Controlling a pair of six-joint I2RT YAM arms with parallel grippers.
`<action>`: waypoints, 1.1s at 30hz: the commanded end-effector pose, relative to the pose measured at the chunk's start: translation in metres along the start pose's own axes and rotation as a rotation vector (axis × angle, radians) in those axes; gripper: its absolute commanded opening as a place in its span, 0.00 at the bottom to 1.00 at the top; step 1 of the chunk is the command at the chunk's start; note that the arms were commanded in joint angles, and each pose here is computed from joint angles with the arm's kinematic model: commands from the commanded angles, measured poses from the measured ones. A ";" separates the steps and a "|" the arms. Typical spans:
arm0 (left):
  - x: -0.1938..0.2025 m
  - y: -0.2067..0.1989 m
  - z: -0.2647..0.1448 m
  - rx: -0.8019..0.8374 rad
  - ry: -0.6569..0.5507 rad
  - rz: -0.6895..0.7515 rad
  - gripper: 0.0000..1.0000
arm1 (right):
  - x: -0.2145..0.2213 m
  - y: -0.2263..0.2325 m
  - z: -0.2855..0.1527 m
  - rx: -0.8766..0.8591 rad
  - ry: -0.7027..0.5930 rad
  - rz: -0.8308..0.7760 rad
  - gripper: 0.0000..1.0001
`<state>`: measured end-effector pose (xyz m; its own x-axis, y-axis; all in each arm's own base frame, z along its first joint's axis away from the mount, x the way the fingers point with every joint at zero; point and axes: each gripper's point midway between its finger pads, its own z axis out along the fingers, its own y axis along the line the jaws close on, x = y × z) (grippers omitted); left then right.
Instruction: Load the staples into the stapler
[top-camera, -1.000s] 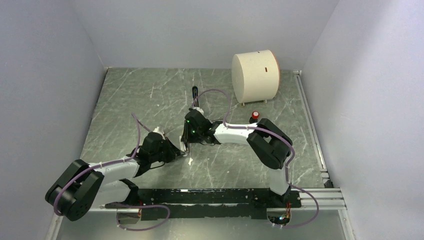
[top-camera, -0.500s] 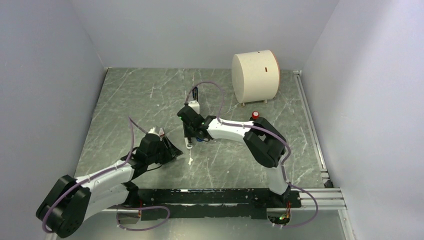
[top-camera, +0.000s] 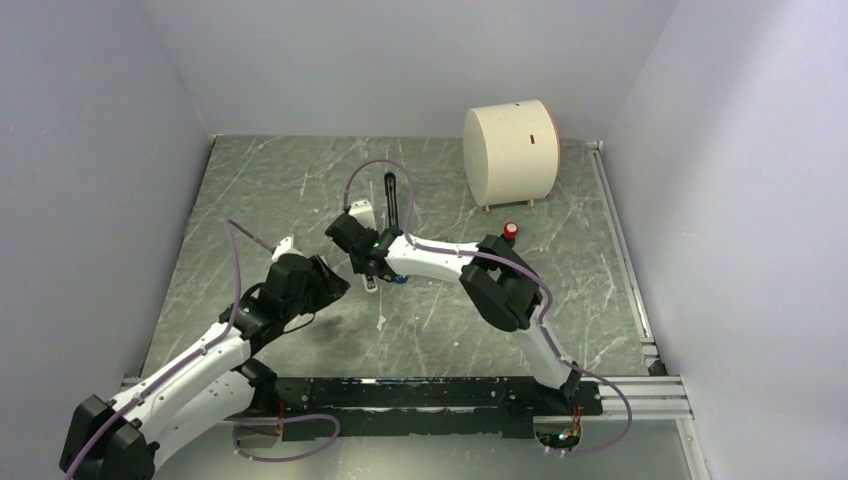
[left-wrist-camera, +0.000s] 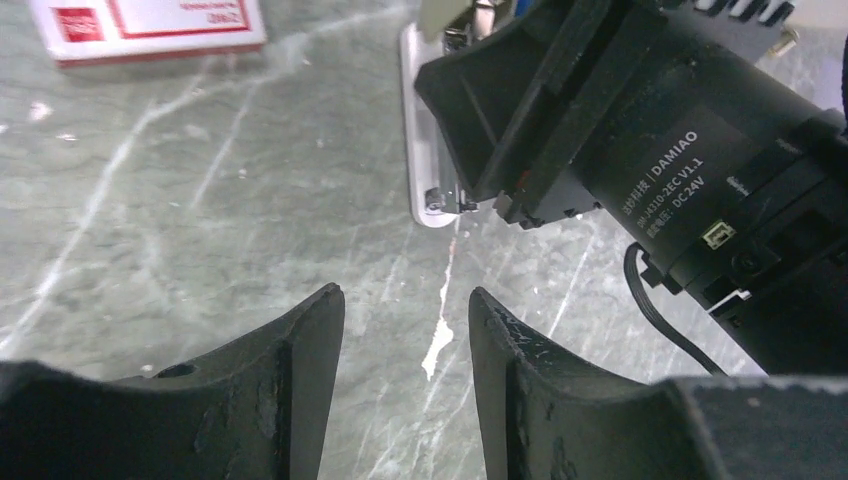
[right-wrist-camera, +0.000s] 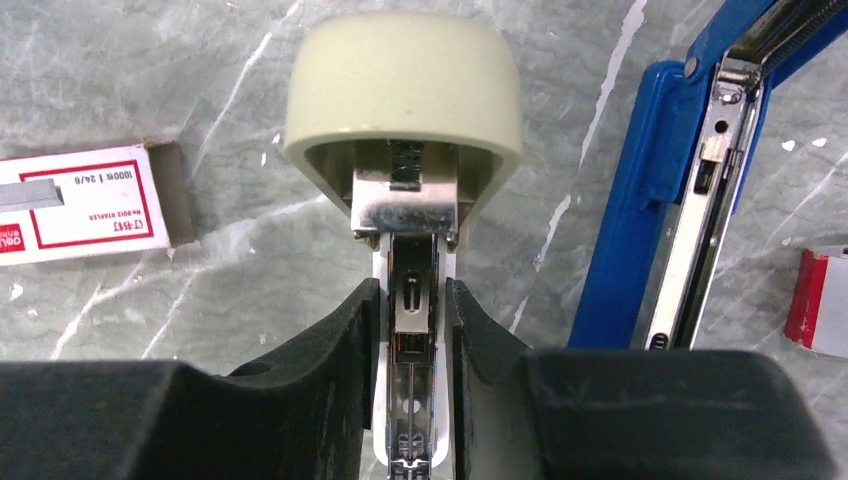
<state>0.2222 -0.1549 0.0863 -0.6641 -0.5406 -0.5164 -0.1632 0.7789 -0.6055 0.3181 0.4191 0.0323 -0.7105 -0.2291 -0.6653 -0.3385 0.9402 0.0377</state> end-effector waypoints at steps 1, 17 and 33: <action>-0.014 0.024 -0.011 -0.133 -0.065 0.020 0.53 | -0.007 -0.002 0.005 0.052 -0.019 -0.008 0.24; -0.011 0.022 -0.014 -0.114 -0.048 0.023 0.67 | -0.030 0.007 -0.029 -0.068 -0.064 0.032 0.58; -0.053 -0.054 -0.043 0.122 -0.111 0.225 0.78 | -0.051 -0.128 -0.117 0.011 -0.177 0.157 0.30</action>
<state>0.2240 -0.1470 0.1249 -0.6518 -0.4396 -0.6180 -0.0634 0.8436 -0.5333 0.3195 0.3296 0.1501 -0.6348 -0.0535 -0.7708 -0.3033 0.9348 0.1849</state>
